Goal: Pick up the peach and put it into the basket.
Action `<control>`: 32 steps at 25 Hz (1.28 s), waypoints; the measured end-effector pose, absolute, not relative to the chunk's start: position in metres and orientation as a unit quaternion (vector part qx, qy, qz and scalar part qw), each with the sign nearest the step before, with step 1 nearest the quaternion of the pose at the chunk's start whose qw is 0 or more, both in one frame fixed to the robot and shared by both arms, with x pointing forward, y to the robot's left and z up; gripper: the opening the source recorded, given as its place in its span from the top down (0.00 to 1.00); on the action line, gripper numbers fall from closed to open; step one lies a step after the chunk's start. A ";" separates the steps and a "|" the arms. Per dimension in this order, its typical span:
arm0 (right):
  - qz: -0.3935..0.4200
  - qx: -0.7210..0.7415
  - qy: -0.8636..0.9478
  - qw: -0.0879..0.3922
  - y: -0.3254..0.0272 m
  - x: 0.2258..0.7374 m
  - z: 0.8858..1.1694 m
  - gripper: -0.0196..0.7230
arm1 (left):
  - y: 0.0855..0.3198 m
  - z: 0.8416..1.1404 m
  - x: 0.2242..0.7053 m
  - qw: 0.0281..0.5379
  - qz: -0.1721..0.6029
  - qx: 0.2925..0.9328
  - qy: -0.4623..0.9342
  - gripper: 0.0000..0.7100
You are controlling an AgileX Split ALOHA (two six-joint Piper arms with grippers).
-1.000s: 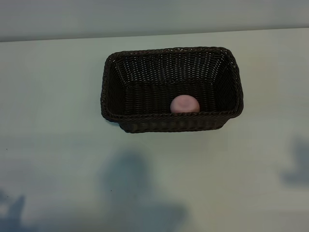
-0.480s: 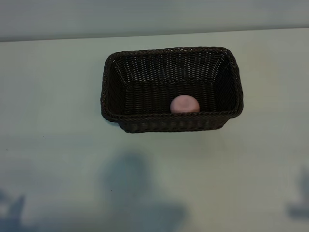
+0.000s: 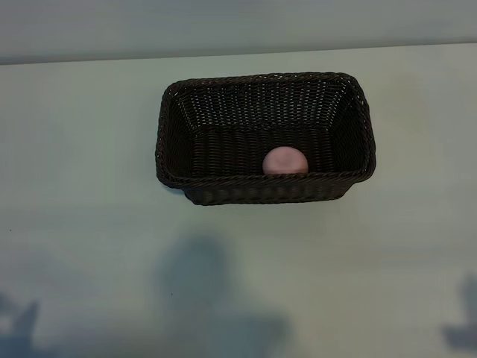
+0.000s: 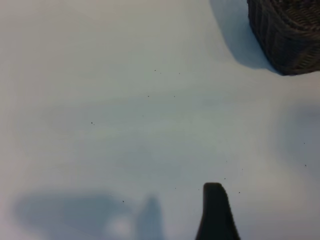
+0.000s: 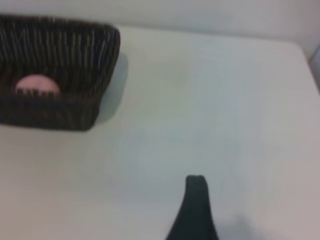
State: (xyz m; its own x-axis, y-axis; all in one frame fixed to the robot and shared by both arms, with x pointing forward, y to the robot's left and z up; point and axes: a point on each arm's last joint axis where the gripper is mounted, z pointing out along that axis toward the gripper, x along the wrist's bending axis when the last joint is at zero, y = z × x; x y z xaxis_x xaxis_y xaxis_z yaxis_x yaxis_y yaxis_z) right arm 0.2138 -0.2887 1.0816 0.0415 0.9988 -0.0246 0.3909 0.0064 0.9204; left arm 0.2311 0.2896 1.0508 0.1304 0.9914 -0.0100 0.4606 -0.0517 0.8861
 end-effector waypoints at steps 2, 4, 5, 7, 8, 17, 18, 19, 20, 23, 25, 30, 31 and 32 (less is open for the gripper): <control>0.364 0.605 0.589 0.394 -0.290 0.218 1.073 0.20 | 0.290 1.051 0.231 0.392 0.338 0.641 0.566 0.30; 0.356 0.610 0.593 0.387 -0.290 0.222 1.066 0.20 | 0.290 1.051 0.231 0.392 0.338 0.641 0.566 0.30; 0.353 0.613 0.595 0.382 -0.290 0.223 1.063 0.20 | 0.290 1.051 0.231 0.392 0.338 0.641 0.566 0.30; 0.345 0.618 0.599 0.374 -0.291 0.226 1.056 0.20 | 0.290 1.051 0.231 0.392 0.338 0.641 0.566 0.30; 0.343 0.620 0.601 0.371 -0.291 0.227 1.053 0.20 | 0.290 1.051 0.231 0.392 0.338 0.641 0.566 0.30; 0.348 0.627 0.592 0.368 -0.292 0.231 1.049 0.21 | 0.290 1.051 0.231 0.392 0.338 0.641 0.566 0.30; 0.353 0.630 0.586 0.368 -0.292 0.233 1.048 0.21 | 0.290 1.051 0.231 0.392 0.338 0.641 0.566 0.30; 0.356 0.633 0.582 0.366 -0.292 0.234 1.047 0.21 | 0.290 1.051 0.231 0.392 0.338 0.641 0.566 0.30; 0.357 0.635 0.579 0.366 -0.292 0.234 1.048 0.22 | 0.290 1.051 0.231 0.392 0.338 0.641 0.566 0.30; 0.358 0.639 0.572 0.370 -0.293 0.234 1.048 0.22 | 0.290 1.051 0.231 0.392 0.338 0.641 0.566 0.30; 0.354 0.639 0.571 0.375 -0.294 0.234 1.048 0.22 | 0.290 1.051 0.231 0.392 0.338 0.641 0.566 0.30; 0.352 0.640 0.570 0.377 -0.295 0.234 1.048 0.22 | 0.290 1.051 0.231 0.392 0.338 0.641 0.566 0.30; 0.351 0.640 0.570 0.378 -0.295 0.234 1.048 0.22 | 0.290 1.051 0.231 0.392 0.338 0.641 0.566 0.30; 0.351 0.640 0.570 0.378 -0.295 0.234 1.048 0.22 | 0.290 1.051 0.231 0.392 0.338 0.641 0.566 0.30</control>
